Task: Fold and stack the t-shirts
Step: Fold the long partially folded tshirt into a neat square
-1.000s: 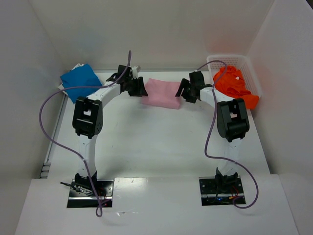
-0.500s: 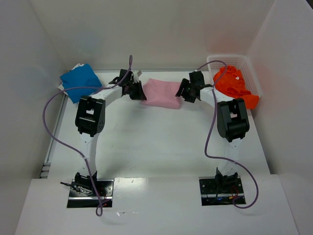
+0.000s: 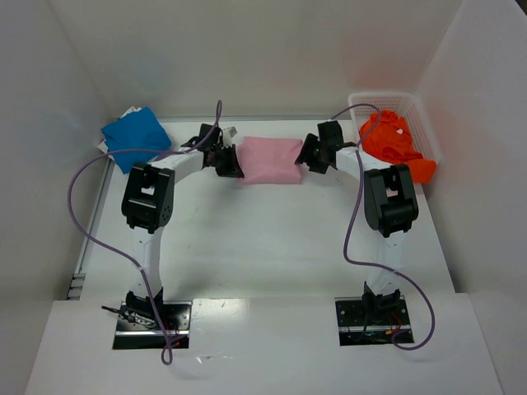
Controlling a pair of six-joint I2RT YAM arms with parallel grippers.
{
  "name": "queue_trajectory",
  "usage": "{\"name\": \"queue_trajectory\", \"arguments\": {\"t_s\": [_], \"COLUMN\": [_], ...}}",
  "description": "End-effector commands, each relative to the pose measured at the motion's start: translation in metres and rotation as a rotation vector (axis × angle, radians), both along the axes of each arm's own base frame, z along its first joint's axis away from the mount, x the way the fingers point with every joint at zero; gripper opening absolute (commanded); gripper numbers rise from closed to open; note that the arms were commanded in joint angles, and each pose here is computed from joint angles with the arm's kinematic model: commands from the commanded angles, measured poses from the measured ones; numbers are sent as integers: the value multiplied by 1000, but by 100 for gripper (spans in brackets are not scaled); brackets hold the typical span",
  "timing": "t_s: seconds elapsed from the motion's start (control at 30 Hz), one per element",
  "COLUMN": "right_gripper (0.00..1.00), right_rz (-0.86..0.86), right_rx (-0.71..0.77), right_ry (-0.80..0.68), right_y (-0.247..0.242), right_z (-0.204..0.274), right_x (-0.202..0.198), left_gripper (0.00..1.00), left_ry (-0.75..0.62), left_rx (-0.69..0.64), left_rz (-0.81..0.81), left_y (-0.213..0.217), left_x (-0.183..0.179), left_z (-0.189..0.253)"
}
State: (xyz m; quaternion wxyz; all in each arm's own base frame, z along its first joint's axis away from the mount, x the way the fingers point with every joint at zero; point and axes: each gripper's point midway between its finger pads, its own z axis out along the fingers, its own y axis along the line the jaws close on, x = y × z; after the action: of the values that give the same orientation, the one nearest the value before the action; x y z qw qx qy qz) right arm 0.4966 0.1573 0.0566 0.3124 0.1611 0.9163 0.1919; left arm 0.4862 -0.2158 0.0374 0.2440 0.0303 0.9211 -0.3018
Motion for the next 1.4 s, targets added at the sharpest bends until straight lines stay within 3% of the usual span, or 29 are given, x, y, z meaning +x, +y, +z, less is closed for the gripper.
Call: {"name": "queue_trajectory", "arguments": {"t_s": [0.0,0.23,0.33,0.6,0.63,0.7,0.77,0.83,1.03,1.2,1.37], "right_gripper": [66,66,66,66,66,66,67,75,100,100,100], "right_rz": [15,24,17,10,10,10,10,21,38,53,32], "right_rx": [20,21,12,6,8,11,8,-8,-48,-46,-70], "right_ry": [-57,-59,-56,-59,-68,-77,-66,-99,-149,-260,-284], "right_y": [9,13,11,8,9,9,8,6,-1,-5,-14], "right_z": [13,15,12,15,18,23,24,42,81,120,133], "right_x": [13,10,6,2,5,5,4,6,-2,-12,-25], "left_gripper": [0,4,0,0,7,32,51,66,85,100,100], "left_ry": [-129,-67,-52,-25,-34,-36,-57,-86,-238,-310,-392], "left_rx": [-18,-5,-2,12,10,17,12,12,40,65,128], "left_rz": [-27,-28,-38,-32,-32,-26,-26,-34,-35,-28,-16], "left_y": [1,4,1,5,5,6,5,4,8,24,43], "left_x": [3,-9,-18,-28,-28,-27,-22,-14,2,2,-9], "left_z": [53,33,29,18,22,22,32,46,109,142,163]}}
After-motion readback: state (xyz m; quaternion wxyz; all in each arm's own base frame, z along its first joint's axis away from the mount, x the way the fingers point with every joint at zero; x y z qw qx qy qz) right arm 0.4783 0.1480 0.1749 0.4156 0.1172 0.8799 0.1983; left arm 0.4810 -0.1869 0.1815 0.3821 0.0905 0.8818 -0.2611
